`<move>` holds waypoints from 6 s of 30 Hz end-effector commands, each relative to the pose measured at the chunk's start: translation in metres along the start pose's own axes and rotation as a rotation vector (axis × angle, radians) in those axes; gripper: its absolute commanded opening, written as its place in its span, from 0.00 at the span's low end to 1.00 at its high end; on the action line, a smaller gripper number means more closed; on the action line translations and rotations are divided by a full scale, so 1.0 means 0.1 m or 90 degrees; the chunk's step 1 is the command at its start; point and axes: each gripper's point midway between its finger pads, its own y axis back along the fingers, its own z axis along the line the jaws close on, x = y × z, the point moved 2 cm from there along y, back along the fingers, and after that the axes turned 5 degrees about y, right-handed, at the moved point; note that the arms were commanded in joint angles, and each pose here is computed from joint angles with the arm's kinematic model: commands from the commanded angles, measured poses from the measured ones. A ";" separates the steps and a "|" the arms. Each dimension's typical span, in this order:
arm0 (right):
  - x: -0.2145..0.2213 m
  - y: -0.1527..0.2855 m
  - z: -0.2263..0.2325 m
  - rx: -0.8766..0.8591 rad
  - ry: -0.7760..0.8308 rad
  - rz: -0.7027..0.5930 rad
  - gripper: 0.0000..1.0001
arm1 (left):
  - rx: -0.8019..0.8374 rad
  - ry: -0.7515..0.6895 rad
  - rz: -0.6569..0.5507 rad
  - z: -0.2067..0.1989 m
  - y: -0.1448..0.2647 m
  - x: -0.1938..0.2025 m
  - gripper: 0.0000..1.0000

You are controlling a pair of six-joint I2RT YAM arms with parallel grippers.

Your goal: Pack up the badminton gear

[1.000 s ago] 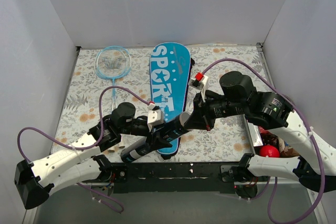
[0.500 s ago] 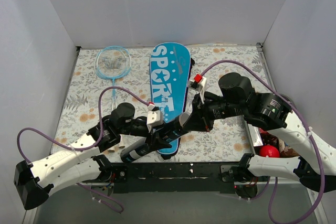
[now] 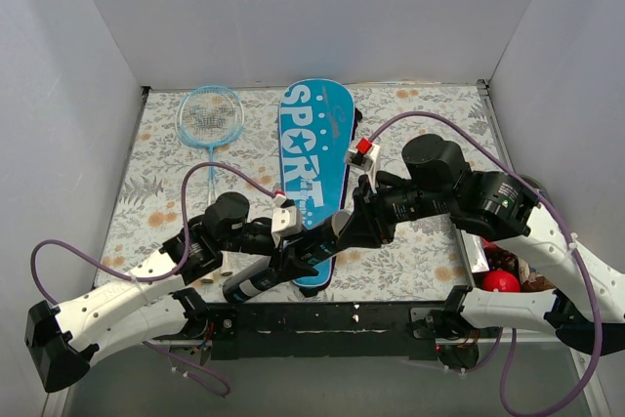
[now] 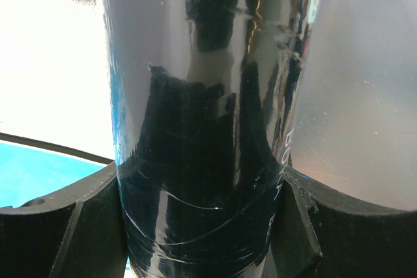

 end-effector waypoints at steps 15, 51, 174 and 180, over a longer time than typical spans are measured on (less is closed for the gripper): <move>-0.31 0.27 0.05 0.062 0.025 -0.064 0.32 | 0.012 -0.035 -0.033 -0.06 0.02 -0.14 0.22; -0.09 0.11 -0.29 0.148 0.004 -0.017 0.01 | 0.032 -0.048 -0.051 -0.14 0.07 -0.21 0.21; 0.74 -0.26 -0.83 0.240 -0.109 0.035 0.22 | -1.327 0.619 0.249 3.33 3.98 1.33 0.62; 0.79 -0.33 -0.83 0.219 -0.108 0.038 0.27 | -1.334 0.599 0.225 3.36 4.02 1.19 0.97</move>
